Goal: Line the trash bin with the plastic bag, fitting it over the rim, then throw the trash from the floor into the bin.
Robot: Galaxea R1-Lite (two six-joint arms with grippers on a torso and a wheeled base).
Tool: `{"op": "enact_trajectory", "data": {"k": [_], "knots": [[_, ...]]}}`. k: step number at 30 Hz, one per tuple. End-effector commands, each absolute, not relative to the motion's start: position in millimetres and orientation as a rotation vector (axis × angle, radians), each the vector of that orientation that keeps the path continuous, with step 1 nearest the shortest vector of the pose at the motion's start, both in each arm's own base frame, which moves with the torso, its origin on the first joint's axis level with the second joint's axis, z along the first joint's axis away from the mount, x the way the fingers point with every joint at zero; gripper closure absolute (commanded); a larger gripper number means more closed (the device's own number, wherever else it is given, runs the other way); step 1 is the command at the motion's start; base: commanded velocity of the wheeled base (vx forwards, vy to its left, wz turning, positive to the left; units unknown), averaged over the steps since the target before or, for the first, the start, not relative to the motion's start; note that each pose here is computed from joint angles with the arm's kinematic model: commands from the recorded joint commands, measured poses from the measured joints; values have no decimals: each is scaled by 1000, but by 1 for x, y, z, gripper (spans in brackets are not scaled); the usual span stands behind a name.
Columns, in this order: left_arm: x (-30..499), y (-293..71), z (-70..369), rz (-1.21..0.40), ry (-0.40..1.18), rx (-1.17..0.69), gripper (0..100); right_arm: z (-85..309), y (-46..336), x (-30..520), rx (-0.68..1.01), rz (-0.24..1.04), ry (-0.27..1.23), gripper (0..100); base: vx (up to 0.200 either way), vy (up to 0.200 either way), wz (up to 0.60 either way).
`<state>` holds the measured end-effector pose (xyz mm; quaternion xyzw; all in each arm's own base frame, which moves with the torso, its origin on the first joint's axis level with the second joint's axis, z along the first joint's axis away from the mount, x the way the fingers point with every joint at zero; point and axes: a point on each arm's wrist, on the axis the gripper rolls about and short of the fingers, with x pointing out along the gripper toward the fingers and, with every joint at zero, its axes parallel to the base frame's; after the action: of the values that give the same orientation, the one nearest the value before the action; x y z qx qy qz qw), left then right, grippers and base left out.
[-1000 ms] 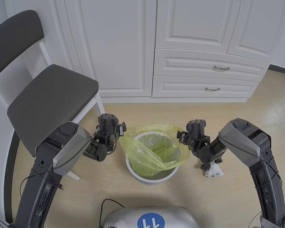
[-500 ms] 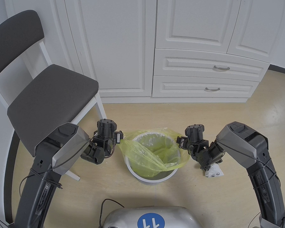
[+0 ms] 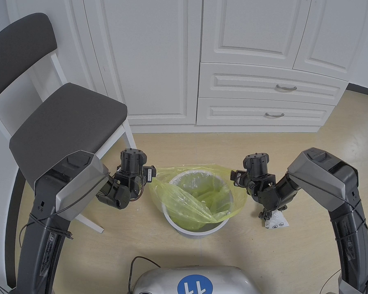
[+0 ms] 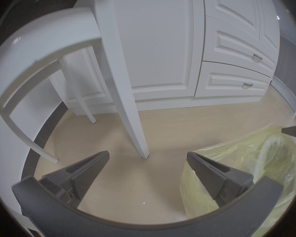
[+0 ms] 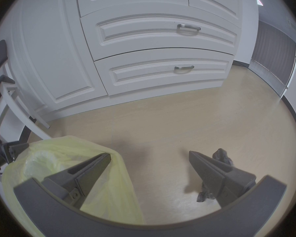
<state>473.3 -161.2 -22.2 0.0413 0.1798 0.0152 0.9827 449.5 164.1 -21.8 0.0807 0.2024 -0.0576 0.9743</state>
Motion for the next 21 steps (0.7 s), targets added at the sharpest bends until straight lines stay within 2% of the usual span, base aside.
{"op": "enact_trajectory", "data": {"k": [1,10,13,21], "knots": [[464,-162,9,21,321,69,0,12,156,430,84,-98,403,0,0,0,0],[452,-173,28,-4,304,67,0,-28,153,389,-163,-29,592,0,0,0,0],[443,-178,40,-21,296,66,0,-43,155,367,-266,41,664,0,0,0,0],[429,-185,47,-55,281,64,0,-50,183,335,-309,172,716,0,0,0,0]]}}
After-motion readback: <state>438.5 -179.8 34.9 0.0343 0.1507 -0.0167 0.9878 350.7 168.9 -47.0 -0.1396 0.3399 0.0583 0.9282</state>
